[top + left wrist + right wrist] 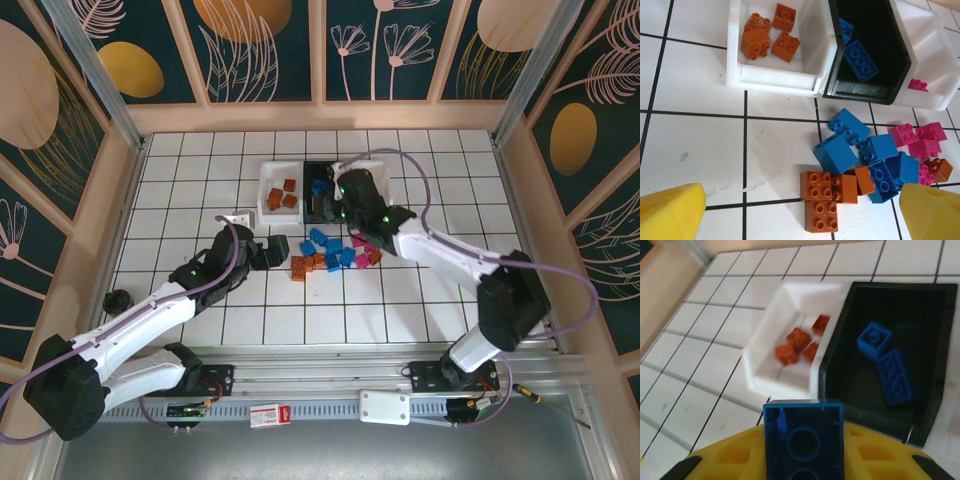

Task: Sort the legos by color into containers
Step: Place the lego in the container.

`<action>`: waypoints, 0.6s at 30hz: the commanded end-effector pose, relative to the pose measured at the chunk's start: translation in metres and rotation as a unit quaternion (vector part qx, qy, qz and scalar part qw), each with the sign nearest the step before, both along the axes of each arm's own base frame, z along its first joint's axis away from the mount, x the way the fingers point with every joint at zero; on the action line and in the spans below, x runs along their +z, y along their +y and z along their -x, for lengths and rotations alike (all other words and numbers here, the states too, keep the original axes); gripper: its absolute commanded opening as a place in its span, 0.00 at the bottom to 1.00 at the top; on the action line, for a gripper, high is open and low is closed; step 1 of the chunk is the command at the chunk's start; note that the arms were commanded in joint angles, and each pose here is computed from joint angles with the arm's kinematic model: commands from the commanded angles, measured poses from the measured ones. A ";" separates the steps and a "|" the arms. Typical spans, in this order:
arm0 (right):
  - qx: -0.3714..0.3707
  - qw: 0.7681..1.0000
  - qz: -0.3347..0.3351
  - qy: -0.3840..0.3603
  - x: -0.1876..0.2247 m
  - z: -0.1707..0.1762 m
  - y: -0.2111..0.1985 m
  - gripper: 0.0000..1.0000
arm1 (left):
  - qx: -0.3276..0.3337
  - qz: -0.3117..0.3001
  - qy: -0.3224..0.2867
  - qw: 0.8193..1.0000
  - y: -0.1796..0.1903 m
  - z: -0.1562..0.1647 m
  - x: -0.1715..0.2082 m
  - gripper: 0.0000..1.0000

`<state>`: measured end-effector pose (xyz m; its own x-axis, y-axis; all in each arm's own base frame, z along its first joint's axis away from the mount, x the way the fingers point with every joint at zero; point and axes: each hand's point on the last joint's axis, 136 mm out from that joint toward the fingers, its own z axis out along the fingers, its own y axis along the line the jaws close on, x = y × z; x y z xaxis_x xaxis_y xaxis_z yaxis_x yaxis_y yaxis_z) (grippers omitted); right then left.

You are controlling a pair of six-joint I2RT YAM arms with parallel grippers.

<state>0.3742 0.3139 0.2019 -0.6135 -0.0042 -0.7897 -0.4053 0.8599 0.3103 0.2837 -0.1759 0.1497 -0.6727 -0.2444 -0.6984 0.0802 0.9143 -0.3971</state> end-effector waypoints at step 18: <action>-0.101 0.991 0.088 0.027 -0.053 -0.114 0.003 0.67 | -0.077 0.010 0.062 0.995 -0.030 0.014 -0.052 0.93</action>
